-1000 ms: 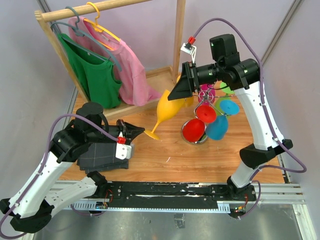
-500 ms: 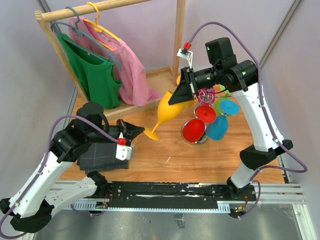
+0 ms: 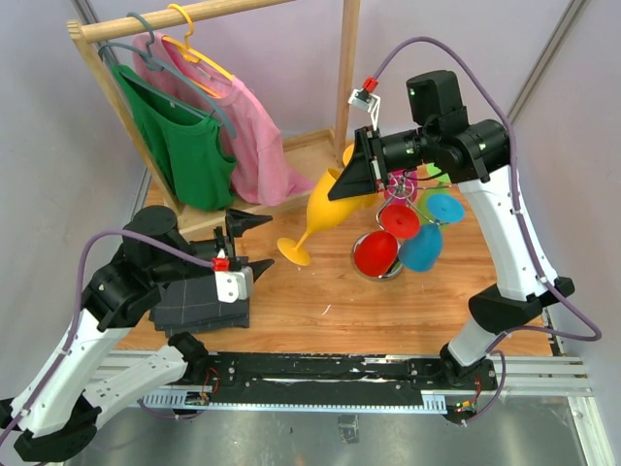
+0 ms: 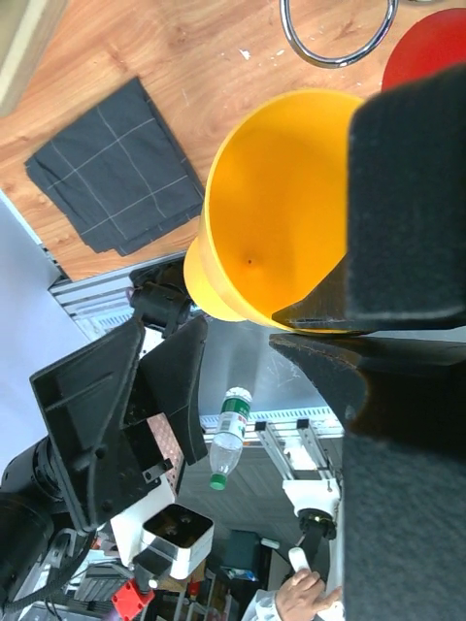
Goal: Take the wine glass off the wine glass rack
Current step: Place the wine glass at the center of the board.
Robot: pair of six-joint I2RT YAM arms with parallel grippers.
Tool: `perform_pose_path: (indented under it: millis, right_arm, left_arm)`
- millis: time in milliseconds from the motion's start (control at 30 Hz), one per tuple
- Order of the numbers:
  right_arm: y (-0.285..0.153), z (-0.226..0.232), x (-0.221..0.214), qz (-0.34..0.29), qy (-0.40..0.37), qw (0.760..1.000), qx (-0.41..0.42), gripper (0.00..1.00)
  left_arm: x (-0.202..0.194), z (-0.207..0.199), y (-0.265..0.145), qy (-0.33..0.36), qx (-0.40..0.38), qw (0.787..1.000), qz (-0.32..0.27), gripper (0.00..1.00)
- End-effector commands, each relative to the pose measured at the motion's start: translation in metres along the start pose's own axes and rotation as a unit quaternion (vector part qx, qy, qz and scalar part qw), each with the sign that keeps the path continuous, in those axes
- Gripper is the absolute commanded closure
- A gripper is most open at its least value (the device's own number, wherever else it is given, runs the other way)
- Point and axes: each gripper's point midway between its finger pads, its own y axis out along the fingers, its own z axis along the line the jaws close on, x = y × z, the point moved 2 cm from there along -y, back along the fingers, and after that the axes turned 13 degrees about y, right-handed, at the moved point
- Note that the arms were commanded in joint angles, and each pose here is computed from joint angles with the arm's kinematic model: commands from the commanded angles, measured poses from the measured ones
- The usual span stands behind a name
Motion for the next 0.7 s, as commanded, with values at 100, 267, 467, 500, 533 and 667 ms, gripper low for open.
perform_pose_path:
  millis: [100,267,467,500,533,667]
  right_arm:
    - [-0.014,0.044,0.018,-0.062,-0.060,0.996,0.035,0.99]
    - [-0.007,0.026,0.032,-0.081,-0.064,0.995,0.002,0.99]
    - [0.009,0.000,0.051,-0.092,-0.065,0.993,-0.027,0.99]
    - [0.012,-0.003,0.054,-0.093,-0.065,0.993,-0.028,0.99]
    - [0.015,-0.005,0.056,-0.094,-0.066,0.993,-0.029,0.99]
    - [0.027,-0.009,0.063,-0.096,-0.077,0.992,-0.034,0.99]
  left_arm:
    - [-0.016,0.038,-0.011,-0.141,0.129,0.979,0.070,0.09]
    - [-0.028,0.055,-0.022,-0.268,0.217,0.932,0.108,0.09]
    - [-0.042,0.063,-0.032,-0.380,0.295,0.866,0.136,0.09]
    - [-0.044,0.063,-0.034,-0.402,0.309,0.851,0.138,0.09]
    - [-0.046,0.063,-0.036,-0.417,0.322,0.838,0.142,0.08]
    - [-0.053,0.065,-0.047,-0.464,0.374,0.789,0.150,0.04]
